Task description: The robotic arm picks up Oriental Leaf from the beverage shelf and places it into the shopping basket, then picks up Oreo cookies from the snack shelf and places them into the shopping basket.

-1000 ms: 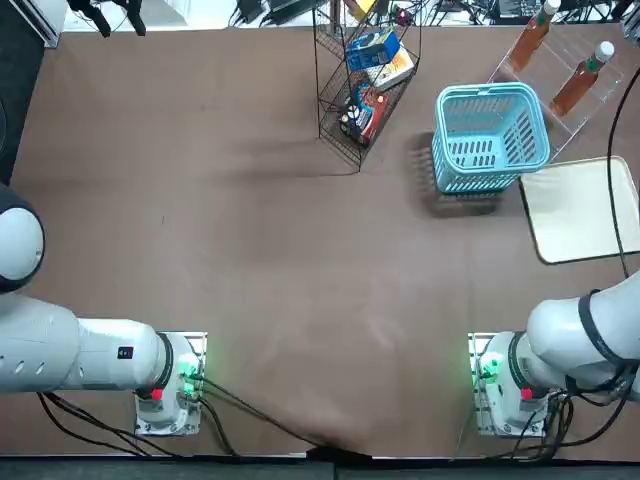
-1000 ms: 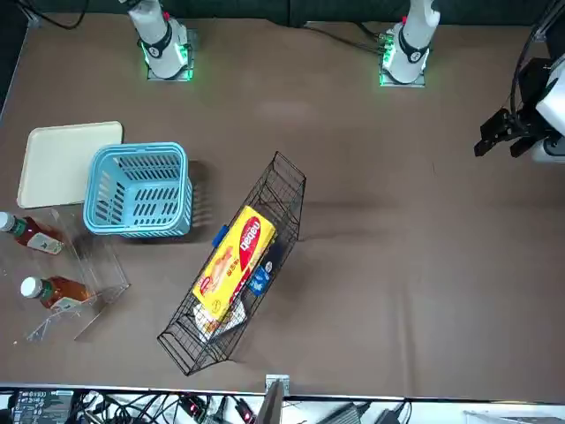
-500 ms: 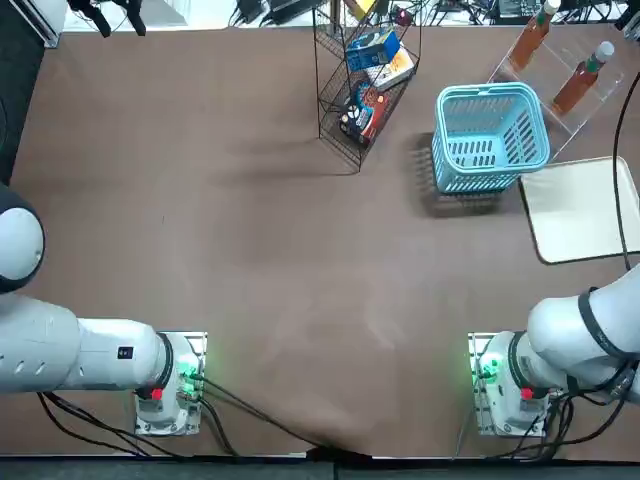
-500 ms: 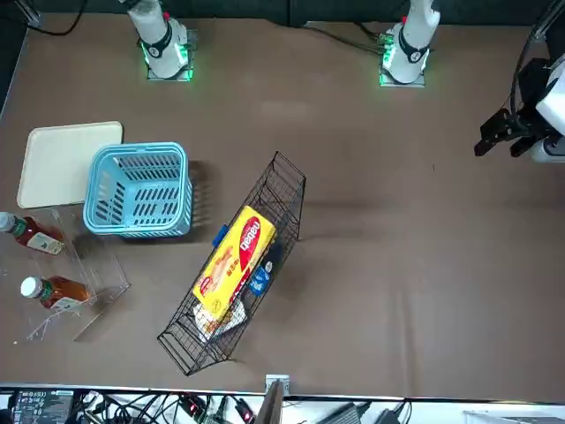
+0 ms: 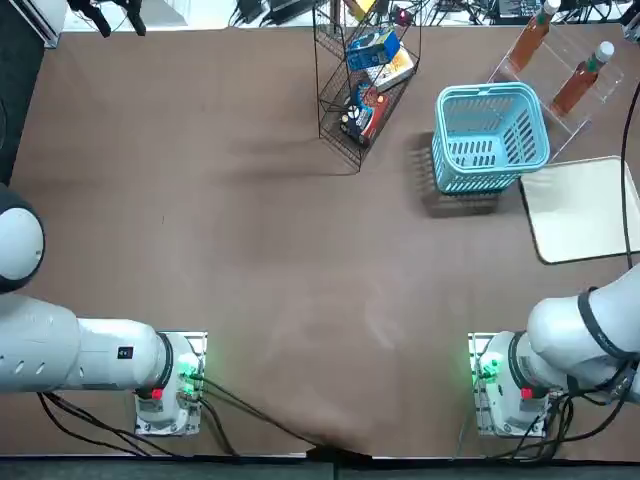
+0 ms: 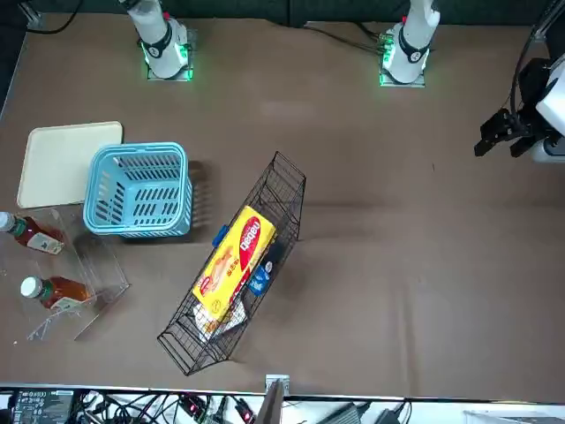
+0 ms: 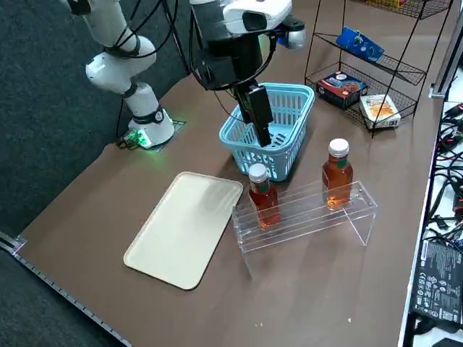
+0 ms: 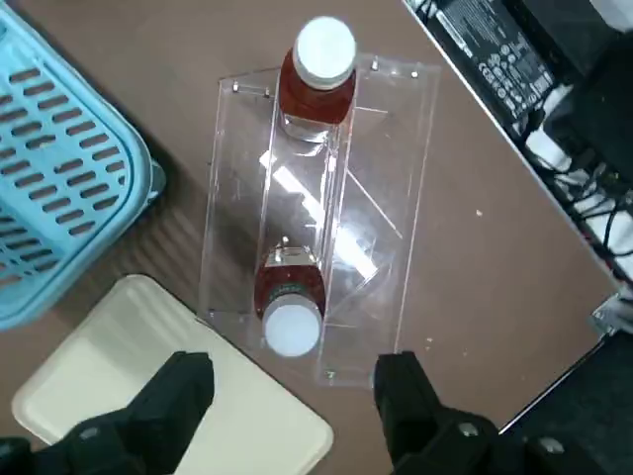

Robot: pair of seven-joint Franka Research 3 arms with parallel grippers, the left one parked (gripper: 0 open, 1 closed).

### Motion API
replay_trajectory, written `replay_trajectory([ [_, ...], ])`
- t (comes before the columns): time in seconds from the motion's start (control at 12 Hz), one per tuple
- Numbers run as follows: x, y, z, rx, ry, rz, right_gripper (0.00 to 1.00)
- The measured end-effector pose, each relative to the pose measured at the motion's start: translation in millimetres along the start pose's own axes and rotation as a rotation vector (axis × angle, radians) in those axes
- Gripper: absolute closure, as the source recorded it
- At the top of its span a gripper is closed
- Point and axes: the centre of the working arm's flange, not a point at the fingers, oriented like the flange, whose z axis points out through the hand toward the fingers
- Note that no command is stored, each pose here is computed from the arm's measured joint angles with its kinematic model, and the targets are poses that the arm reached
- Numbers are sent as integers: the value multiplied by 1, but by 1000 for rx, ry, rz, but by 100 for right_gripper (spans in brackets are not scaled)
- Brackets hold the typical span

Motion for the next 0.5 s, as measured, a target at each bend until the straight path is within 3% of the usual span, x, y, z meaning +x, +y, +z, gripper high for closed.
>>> replay_trajectory([
  [0.33, 1, 7, 19, 5, -2, -65, 0],
  [0.5, -2, 17, 51, 2, 0, -66, 0],
])
